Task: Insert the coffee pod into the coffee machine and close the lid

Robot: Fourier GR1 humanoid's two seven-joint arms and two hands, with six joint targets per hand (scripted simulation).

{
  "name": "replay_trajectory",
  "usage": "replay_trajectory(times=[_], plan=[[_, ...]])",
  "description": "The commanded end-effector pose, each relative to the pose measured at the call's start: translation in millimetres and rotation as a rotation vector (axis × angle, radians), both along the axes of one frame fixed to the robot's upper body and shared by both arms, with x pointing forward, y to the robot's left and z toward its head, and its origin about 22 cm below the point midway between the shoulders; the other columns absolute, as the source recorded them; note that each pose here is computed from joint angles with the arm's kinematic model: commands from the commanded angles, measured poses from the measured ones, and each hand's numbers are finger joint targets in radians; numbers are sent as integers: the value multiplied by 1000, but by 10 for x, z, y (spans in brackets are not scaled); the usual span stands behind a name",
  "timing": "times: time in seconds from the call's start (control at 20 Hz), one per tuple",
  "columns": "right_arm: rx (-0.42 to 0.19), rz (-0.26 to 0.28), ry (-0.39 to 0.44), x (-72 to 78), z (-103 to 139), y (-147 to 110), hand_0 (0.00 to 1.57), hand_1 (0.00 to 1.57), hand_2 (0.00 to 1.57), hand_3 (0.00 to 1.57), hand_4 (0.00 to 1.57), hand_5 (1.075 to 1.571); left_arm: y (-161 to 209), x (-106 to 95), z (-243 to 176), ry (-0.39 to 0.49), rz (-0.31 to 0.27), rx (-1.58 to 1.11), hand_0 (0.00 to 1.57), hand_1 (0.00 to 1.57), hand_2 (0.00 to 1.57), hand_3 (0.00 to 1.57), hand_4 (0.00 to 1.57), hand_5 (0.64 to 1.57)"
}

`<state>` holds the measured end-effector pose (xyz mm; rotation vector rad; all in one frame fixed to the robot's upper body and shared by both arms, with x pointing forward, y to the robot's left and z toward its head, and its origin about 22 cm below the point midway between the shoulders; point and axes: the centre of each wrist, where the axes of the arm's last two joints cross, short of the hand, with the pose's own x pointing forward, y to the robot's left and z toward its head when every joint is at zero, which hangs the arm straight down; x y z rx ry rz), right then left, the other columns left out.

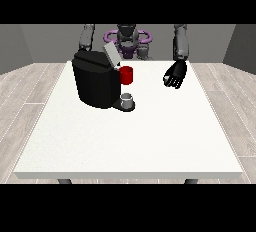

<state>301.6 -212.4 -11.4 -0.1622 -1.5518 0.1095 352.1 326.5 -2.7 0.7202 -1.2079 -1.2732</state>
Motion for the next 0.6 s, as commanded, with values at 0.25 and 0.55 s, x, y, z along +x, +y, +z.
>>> replay_trajectory(times=[0.25,0.55], plan=[[-67,-91,73,-10,-128,-268,0,0,0,0,0,1571,-263,-5,-188,20,-76,19,1149,1149,1257,1162,466,1571],[-99,-64,91,-123,-219,34,0,0,0,0,0,1571,-158,202,89,-3,-108,-188,1451,1451,1437,1359,521,1571]])
